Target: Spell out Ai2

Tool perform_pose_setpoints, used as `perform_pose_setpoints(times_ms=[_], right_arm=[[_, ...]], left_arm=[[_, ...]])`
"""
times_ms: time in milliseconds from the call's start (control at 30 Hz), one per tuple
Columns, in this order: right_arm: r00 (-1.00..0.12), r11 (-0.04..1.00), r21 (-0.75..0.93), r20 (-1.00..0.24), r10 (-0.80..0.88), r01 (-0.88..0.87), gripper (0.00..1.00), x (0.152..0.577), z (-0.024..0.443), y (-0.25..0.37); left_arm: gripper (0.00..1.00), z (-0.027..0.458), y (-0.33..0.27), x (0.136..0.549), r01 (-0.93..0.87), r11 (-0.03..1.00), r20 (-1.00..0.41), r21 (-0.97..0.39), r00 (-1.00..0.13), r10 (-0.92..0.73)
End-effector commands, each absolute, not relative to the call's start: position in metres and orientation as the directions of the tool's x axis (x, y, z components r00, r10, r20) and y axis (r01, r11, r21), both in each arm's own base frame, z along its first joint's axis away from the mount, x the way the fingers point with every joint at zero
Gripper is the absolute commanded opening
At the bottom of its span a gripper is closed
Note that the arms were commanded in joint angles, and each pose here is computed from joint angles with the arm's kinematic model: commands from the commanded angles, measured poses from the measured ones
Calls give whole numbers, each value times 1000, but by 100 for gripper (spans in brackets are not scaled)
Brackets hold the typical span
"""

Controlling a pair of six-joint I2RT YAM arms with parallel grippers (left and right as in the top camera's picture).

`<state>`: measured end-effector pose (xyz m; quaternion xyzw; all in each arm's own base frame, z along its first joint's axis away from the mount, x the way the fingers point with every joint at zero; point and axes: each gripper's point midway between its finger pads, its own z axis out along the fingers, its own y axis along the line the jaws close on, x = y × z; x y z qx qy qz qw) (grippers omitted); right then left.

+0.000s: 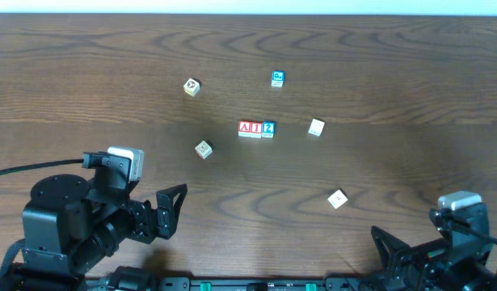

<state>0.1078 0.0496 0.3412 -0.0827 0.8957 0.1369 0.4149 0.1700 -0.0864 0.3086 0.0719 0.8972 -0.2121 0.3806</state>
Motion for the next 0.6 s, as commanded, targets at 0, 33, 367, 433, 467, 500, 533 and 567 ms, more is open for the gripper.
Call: perform_pose_setpoints(times_ms=[0, 33, 367, 433, 467, 500, 533, 567], right_arm=[[-644, 954, 162, -764, -40, -251, 99, 109, 339, 47], [-644, 954, 162, -764, -40, -251, 99, 109, 339, 47], [-644, 954, 162, -764, -40, -251, 99, 109, 339, 47], [-644, 954, 162, -764, -40, -251, 99, 109, 339, 47], [-644, 954, 162, -764, -40, -251, 99, 109, 339, 47], [-644, 954, 162, -764, -40, -251, 99, 109, 339, 47], [-644, 954, 162, -764, -40, -251, 99, 109, 339, 47], [-644, 954, 162, -764, -40, -251, 99, 109, 339, 47]], left_arm=[[95, 307, -84, 170, 283, 905, -713, -316, -701, -30], [95, 306, -78, 170, 275, 920, -725, -280, -689, -14], [95, 277, -18, 166, 95, 995, -877, -32, -479, 17], [96, 259, -12, 169, 60, 998, -896, -26, -445, 3], [96, 250, -9, 171, 49, 999, -903, -20, -429, 3], [95, 239, -7, 174, 38, 999, -911, -11, -412, 5], [95, 226, -5, 177, 27, 1000, -915, -11, -404, 1], [95, 215, -4, 179, 23, 1000, -916, -11, -402, 0]])
